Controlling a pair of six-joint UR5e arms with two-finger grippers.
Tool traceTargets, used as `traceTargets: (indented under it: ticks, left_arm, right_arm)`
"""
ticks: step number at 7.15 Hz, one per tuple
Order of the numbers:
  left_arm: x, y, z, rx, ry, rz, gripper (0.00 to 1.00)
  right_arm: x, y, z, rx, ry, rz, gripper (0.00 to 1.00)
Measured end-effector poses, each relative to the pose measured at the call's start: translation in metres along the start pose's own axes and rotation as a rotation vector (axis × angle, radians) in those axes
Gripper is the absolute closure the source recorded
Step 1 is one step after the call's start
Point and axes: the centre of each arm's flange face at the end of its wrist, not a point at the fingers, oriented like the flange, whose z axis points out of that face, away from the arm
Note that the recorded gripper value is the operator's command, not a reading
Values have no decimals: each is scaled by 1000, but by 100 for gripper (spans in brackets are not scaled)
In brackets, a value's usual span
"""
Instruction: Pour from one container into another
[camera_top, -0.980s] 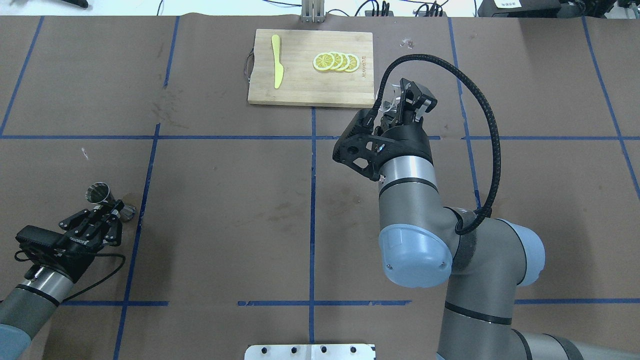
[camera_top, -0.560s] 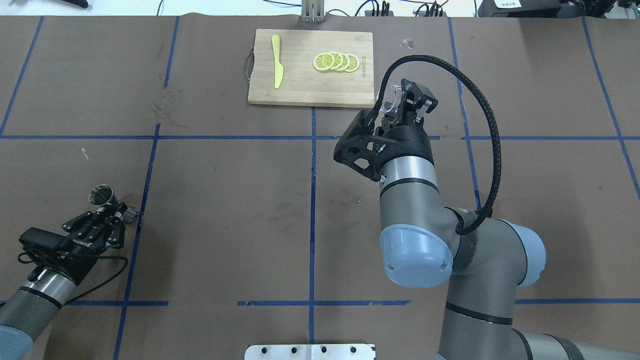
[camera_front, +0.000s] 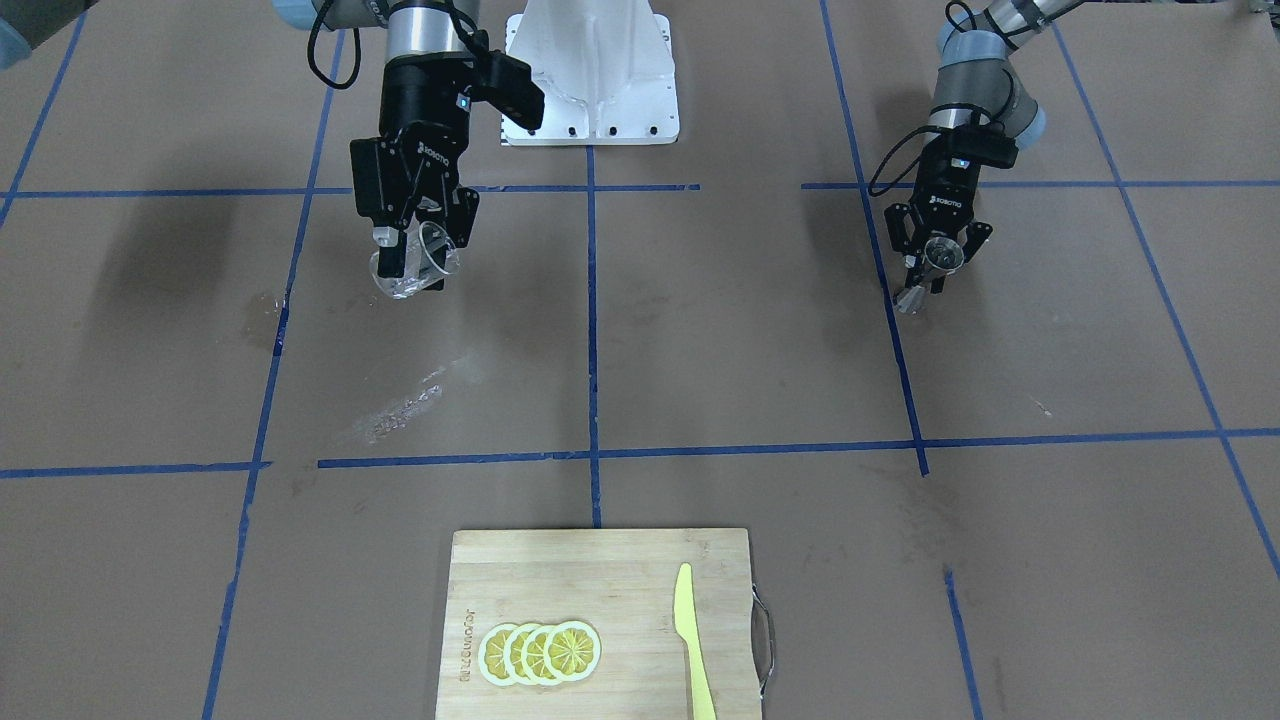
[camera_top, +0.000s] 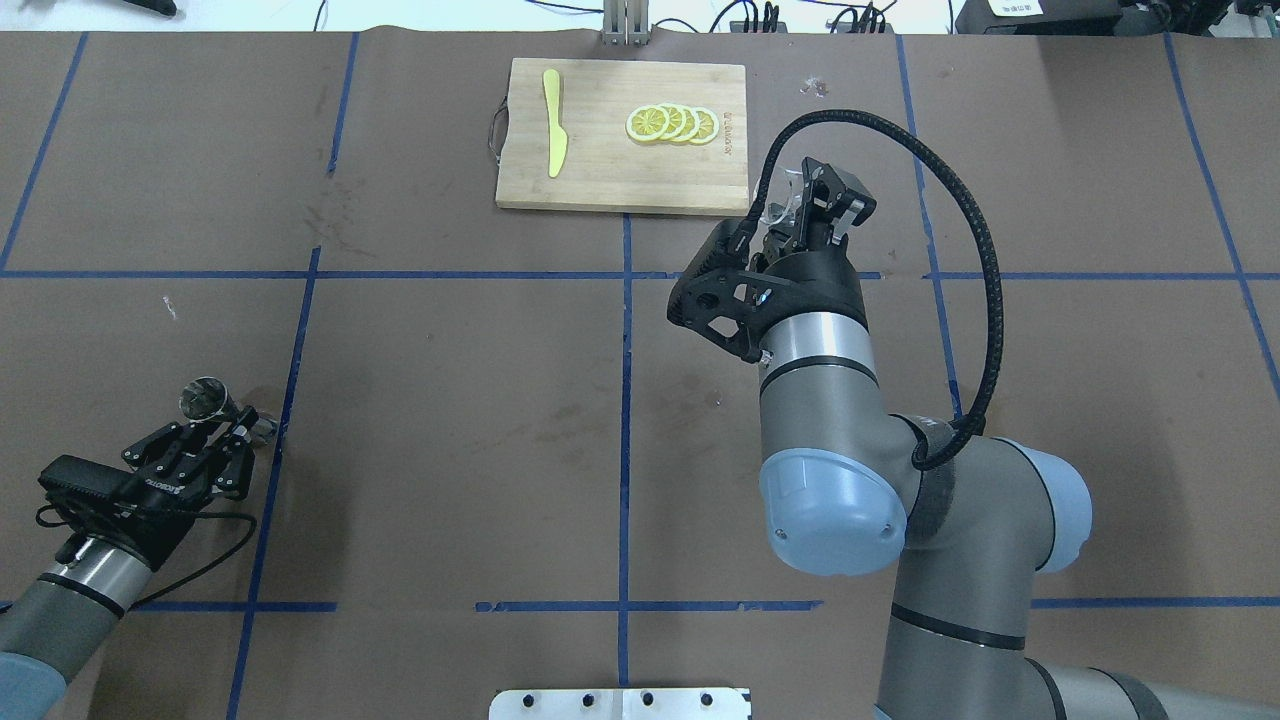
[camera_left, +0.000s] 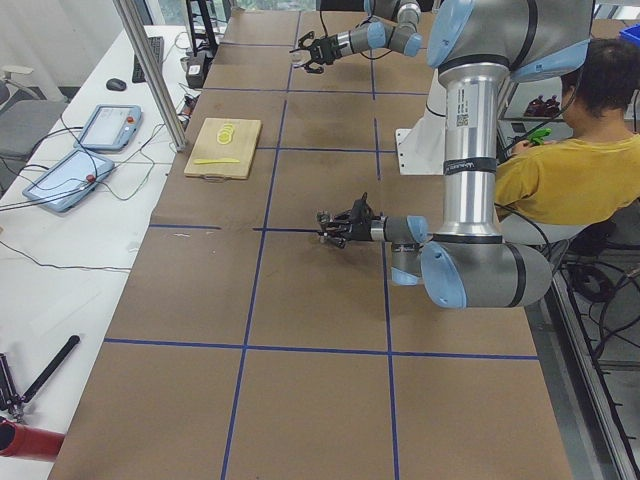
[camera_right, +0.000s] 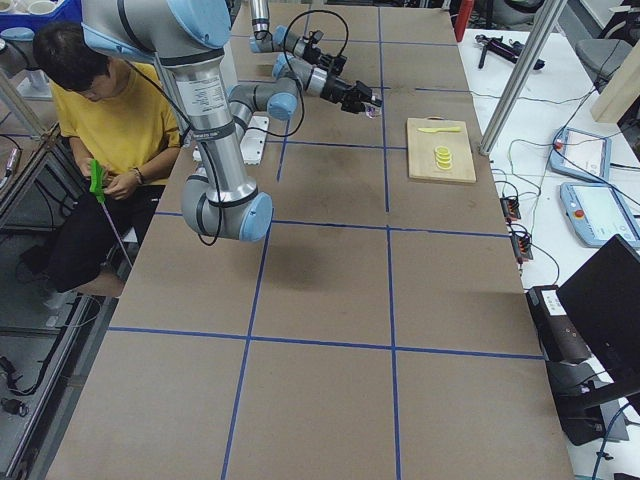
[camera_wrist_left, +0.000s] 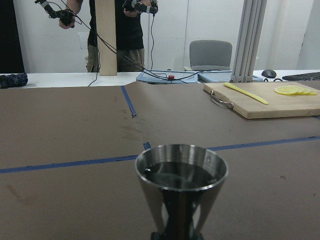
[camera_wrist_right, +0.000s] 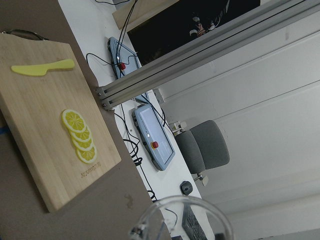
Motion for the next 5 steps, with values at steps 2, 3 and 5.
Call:
traceTargets:
  ticks: [2,3,5]
  left_arm:
    - [-1,-1,0,1,0,-1,13]
    - [-1,-2,-1,11,-3,-7,0]
    - [2,-17,-4,58,-1,-58,0]
  right_arm:
    - [0,0,0,0,0,0,100]
    - [0,-1,0,1,-1,2,100]
    - [1,-1,-1,1,-2,3,100]
